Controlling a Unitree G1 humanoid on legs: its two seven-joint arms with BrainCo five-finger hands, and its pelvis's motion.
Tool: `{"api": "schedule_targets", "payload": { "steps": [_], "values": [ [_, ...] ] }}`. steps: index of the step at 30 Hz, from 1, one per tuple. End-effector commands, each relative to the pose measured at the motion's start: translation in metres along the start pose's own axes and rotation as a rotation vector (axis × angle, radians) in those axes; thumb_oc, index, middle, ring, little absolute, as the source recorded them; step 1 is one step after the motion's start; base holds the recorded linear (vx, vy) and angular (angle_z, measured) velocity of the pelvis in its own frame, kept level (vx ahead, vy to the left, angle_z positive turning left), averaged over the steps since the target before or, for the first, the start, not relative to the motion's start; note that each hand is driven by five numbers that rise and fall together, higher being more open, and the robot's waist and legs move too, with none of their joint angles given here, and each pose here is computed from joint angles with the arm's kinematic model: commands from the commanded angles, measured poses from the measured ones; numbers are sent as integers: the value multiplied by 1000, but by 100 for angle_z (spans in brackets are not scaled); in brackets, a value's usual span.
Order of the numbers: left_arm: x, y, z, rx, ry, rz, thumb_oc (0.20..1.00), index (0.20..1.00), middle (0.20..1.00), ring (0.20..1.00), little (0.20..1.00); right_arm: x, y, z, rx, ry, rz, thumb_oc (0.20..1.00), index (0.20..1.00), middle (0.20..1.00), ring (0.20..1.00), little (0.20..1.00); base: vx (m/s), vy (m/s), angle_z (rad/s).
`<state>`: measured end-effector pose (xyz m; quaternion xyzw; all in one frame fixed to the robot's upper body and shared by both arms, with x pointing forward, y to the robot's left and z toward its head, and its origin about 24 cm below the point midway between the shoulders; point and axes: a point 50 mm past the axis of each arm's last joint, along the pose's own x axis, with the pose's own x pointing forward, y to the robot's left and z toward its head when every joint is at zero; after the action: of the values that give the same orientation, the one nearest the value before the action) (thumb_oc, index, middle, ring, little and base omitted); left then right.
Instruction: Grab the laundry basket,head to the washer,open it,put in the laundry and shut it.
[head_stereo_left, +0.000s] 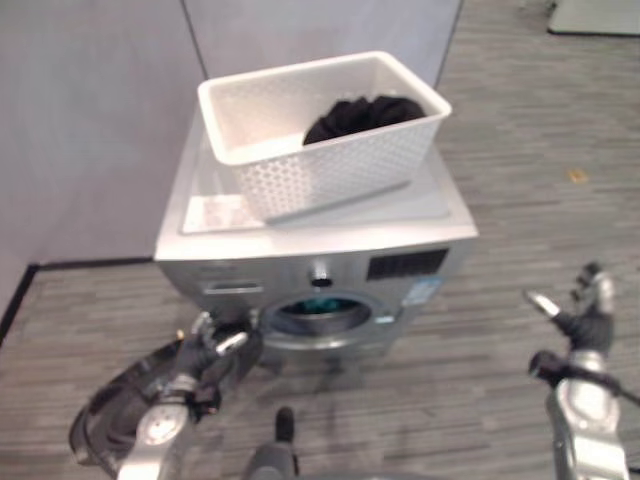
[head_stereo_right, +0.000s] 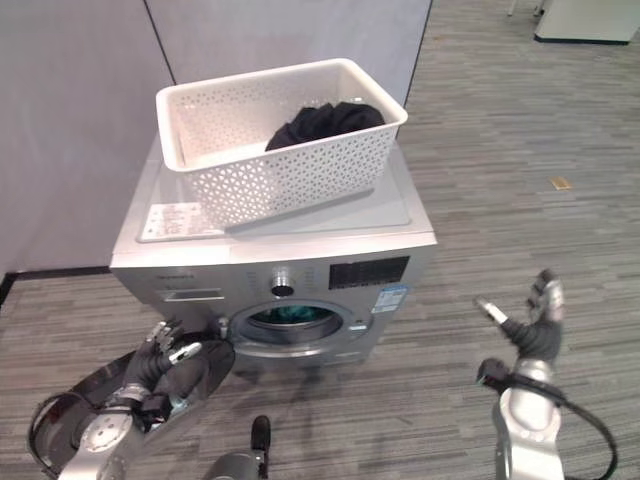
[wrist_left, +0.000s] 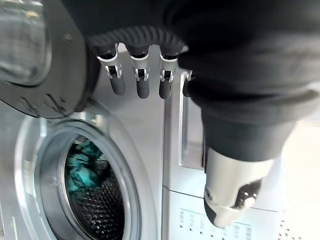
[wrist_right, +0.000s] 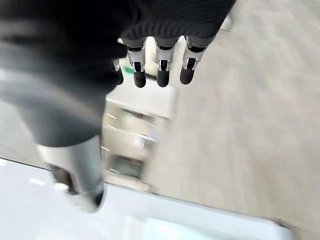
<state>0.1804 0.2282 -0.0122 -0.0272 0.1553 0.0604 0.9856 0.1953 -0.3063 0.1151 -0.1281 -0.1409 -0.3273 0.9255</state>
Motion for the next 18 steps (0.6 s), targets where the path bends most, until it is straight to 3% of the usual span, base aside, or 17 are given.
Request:
{"api": "schedule_targets", "payload": {
  "steps": [1, 4, 7, 8, 10, 13, 18],
  "values": [
    [6, 1, 13, 64, -66, -18, 1000, 1000, 1000, 1000, 1000, 25, -10, 49, -56, -298, -101, 1000, 1000, 1000, 1000, 1000, -16, 10, 12],
    [8, -1, 14, 93, -62, -43, 1000, 1000, 1000, 1000, 1000, 45, -4, 92, -48, -495, -126, 1000, 1000, 1000, 1000, 1000, 3, 5, 9],
    [10, -3, 15, 111, -64, -59, 1000, 1000, 1000, 1000, 1000, 61, -1, 114, -138, -580, -114, 1000, 1000, 1000, 1000, 1000, -7, -7, 5],
    [9, -4, 15, 132, -59, -94, 1000, 1000, 1000, 1000, 1000, 86, 6, 141, -245, -650, -70, 1000, 1000, 1000, 1000, 1000, -27, -12, 8],
    [10, -5, 15, 125, -63, -91, 1000, 1000, 1000, 1000, 1000, 88, 7, 143, -243, -657, -68, 1000, 1000, 1000, 1000, 1000, -9, -18, 10],
    [10, -4, 15, 171, -45, -138, 1000, 1000, 1000, 1000, 1000, 131, 11, 187, -593, -725, -74, 1000, 1000, 1000, 1000, 1000, -1, -24, 12],
    [12, 4, 22, 196, -50, -145, 1000, 1000, 1000, 1000, 1000, 176, 27, 233, -795, -649, -84, 1000, 1000, 1000, 1000, 1000, 26, -2, 3]
  ]
}}
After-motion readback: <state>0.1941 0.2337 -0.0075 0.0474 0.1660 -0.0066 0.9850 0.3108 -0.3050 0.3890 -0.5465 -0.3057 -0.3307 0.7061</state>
